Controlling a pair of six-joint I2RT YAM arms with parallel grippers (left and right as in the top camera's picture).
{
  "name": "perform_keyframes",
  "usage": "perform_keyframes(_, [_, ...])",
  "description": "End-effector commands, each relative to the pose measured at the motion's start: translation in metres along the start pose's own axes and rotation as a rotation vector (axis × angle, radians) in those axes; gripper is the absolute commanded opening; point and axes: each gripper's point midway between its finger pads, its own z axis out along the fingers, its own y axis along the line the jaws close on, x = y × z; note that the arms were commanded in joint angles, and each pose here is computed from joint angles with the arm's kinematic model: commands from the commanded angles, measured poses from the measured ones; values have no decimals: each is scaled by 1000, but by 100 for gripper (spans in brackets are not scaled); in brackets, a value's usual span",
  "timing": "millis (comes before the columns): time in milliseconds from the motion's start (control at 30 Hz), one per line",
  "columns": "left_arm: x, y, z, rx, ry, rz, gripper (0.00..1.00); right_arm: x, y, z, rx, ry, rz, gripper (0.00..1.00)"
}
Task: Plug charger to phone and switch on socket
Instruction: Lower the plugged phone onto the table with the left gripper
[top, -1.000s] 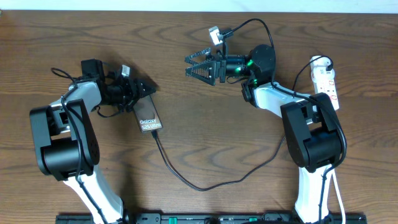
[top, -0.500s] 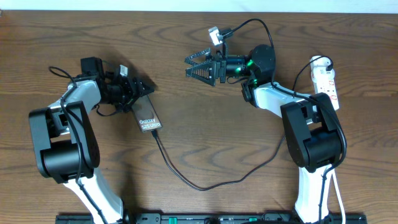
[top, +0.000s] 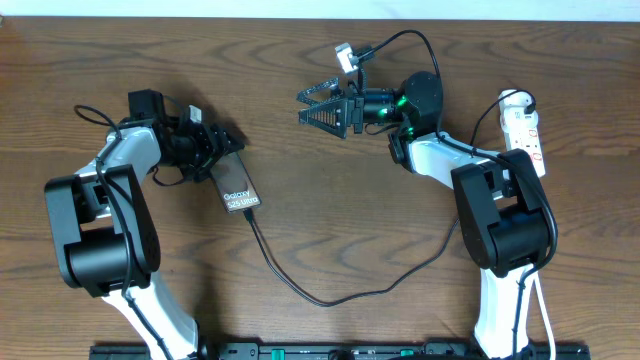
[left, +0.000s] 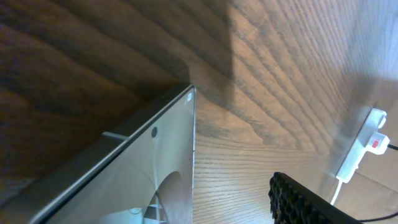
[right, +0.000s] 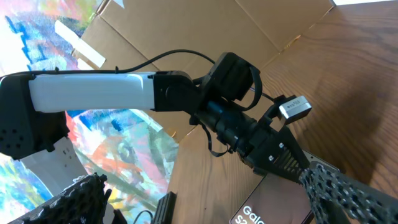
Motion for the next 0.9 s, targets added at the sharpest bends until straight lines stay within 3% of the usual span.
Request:
perform_keyframes(0, [32,98,20,-359,65,-144,73,-8,10,4,-15,0,-47,99])
perform_keyframes(867, [47,109,13,-430,113,-177,74,-8,10,4,-14,0,-47,99])
